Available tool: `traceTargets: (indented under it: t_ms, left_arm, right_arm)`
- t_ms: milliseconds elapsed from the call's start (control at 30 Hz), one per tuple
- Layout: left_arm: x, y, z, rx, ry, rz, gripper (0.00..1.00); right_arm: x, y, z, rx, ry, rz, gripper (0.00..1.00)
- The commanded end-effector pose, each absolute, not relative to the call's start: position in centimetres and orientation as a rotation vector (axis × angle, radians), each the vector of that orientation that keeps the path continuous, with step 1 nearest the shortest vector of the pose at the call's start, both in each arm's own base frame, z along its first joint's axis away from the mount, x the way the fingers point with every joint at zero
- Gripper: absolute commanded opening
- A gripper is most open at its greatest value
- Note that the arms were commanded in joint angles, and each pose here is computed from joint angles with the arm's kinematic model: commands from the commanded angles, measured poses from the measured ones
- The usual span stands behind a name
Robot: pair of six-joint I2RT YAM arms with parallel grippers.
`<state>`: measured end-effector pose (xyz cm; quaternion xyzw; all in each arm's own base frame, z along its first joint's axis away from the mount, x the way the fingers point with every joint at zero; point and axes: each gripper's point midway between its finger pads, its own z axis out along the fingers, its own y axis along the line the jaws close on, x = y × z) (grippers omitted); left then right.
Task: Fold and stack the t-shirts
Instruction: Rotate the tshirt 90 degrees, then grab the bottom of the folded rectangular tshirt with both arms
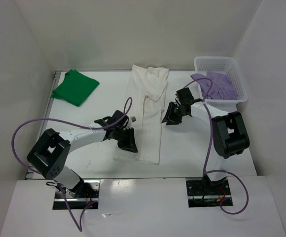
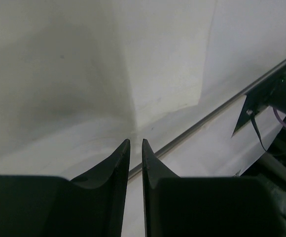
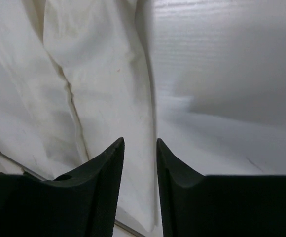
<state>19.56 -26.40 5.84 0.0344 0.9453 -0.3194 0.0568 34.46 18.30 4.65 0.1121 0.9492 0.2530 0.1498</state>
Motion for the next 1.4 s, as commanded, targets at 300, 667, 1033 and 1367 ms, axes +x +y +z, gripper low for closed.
traceTargets:
  t_ms: [300, 667, 1033, 1367]
  left_arm:
    - [16.9, -28.4, 3.1, 0.164, 3.008, -1.036, 0.22]
    - [17.0, -27.8, 6.9, 0.159, 2.898, -1.028, 0.53]
    - [20.5, -15.0, 7.3, -0.54, 2.709, -0.801, 0.54]
    - [20.9, -13.3, 4.4, -0.697, 2.745, -0.752, 0.5]
  right_arm:
    - [28.5, 17.0, 7.7, 0.454, 2.639, 0.786, 0.28]
    - [18.8, 23.8, 6.5, 0.368, 2.799, 0.965, 0.27]
    - [14.6, 23.8, 5.7, 0.493, 2.788, 1.08, 0.52]
    - [14.2, 23.3, 4.6, 0.497, 2.779, 1.069, 0.5]
